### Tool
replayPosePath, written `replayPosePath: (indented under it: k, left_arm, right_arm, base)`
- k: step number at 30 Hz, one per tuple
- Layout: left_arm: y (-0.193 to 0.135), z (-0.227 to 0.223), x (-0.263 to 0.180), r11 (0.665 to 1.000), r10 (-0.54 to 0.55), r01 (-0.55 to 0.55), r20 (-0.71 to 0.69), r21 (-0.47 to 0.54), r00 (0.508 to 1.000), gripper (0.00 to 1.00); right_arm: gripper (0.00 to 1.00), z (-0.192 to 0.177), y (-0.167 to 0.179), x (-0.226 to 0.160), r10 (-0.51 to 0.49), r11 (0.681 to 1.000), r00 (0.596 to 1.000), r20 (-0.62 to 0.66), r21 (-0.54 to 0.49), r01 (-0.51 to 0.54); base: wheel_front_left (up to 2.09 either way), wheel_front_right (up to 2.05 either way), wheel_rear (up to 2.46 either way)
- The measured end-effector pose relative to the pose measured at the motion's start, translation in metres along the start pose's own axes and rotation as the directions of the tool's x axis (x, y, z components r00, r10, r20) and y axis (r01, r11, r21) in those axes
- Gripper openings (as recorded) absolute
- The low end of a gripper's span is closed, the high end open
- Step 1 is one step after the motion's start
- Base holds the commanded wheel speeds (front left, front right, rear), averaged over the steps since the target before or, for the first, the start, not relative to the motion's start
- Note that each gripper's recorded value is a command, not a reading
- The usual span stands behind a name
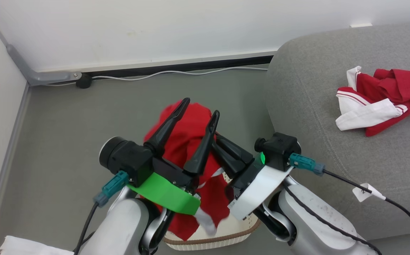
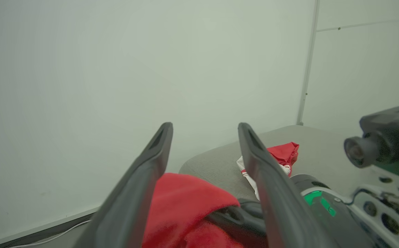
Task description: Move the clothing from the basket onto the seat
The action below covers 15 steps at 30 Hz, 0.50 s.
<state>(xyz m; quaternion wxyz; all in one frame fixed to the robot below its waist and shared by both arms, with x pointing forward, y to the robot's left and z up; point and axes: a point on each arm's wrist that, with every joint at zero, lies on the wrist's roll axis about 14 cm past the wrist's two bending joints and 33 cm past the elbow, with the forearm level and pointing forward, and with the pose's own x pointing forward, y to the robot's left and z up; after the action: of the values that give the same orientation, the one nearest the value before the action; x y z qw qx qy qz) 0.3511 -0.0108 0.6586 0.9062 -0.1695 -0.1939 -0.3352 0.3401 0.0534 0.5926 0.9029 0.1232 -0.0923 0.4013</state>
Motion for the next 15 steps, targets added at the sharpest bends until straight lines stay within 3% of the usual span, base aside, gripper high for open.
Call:
replayPosePath:
  k: [8,15]
  left_arm:
    - [-0.002,-0.011,-0.006,0.998,-0.035,0.038,-0.057,0.057,0.998,1.0]
    - [-0.012,-0.035,-0.021,0.996,-0.069,0.076,-0.158,0.041,0.985,1.0]
  right_arm:
    - [0.0,0.007,-0.023,0.001,-0.058,0.998,0.998,0.016,-0.03,0.058]
    - [0.0,0.007,-0.053,-0.006,-0.142,0.988,0.99,0.008,-0.067,0.143]
  base:
    - [0.0,0.0,0.0]
    - [0.0,0.0,0.0]
